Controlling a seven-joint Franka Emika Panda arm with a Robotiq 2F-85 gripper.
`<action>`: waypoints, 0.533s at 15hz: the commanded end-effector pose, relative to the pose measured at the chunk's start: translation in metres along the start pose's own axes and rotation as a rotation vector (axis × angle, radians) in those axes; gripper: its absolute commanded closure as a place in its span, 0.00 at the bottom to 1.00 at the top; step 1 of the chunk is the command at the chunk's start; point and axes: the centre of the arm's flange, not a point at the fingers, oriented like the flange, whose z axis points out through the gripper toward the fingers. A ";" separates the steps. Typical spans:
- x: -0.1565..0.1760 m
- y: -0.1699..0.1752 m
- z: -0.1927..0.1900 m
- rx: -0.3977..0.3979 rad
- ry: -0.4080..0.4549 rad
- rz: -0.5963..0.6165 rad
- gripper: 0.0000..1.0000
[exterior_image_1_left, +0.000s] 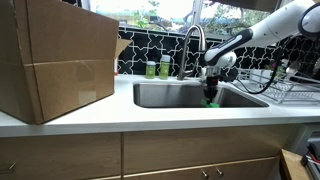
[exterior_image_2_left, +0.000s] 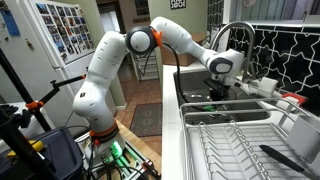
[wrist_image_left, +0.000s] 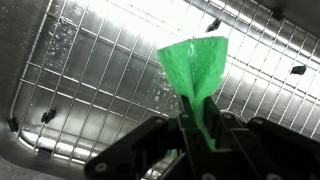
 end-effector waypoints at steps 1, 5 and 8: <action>-0.039 0.000 -0.025 0.026 -0.009 0.079 0.88; -0.069 0.005 -0.046 0.018 0.008 0.127 0.82; -0.093 0.003 -0.068 0.011 0.034 0.137 0.82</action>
